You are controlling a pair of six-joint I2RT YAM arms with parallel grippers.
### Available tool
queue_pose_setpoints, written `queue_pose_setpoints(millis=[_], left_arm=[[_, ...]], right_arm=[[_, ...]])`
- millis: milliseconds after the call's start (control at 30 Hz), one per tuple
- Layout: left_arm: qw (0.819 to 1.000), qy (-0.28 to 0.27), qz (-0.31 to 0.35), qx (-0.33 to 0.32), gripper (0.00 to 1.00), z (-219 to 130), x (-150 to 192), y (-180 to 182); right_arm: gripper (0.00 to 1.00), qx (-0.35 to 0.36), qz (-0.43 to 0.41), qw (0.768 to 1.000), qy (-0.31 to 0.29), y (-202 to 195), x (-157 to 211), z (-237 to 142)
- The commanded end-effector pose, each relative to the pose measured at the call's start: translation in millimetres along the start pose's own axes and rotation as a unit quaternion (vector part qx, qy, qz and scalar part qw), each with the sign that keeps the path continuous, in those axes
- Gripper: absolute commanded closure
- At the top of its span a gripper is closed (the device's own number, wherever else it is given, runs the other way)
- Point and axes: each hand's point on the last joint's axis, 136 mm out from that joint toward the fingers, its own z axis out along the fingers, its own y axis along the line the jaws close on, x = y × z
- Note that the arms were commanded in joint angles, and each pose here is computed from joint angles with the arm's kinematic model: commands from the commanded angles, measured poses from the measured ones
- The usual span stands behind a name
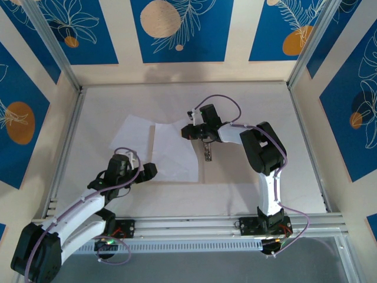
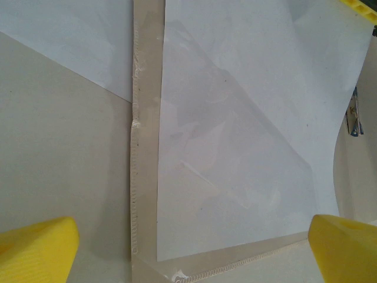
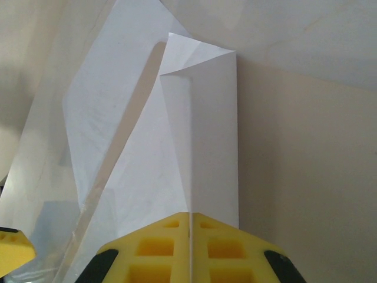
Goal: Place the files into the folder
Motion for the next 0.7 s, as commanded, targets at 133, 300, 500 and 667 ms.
queue_pose_setpoints(millis=[133,300,500,667], left_arm=[[1.0,0.003,-0.008,0.001,0.0,1,2,4],[1.0,0.004,-0.01,0.001,0.0,2,2,5],[1.0,0.007,-0.012,0.001,0.0,3,3,5],[1.0,0.007,-0.012,0.001,0.0,3,3,5]], right_arm=[[0.98,0.075,-0.041,0.996,-0.005,-14,-19,-12],[0.98,0.094,-0.054,0.994,-0.001,-20,-22,-10],[0.98,0.08,-0.049,0.996,0.011,-16,-16,-2],[0.98,0.063,-0.035,0.997,0.018,-11,-8,2]])
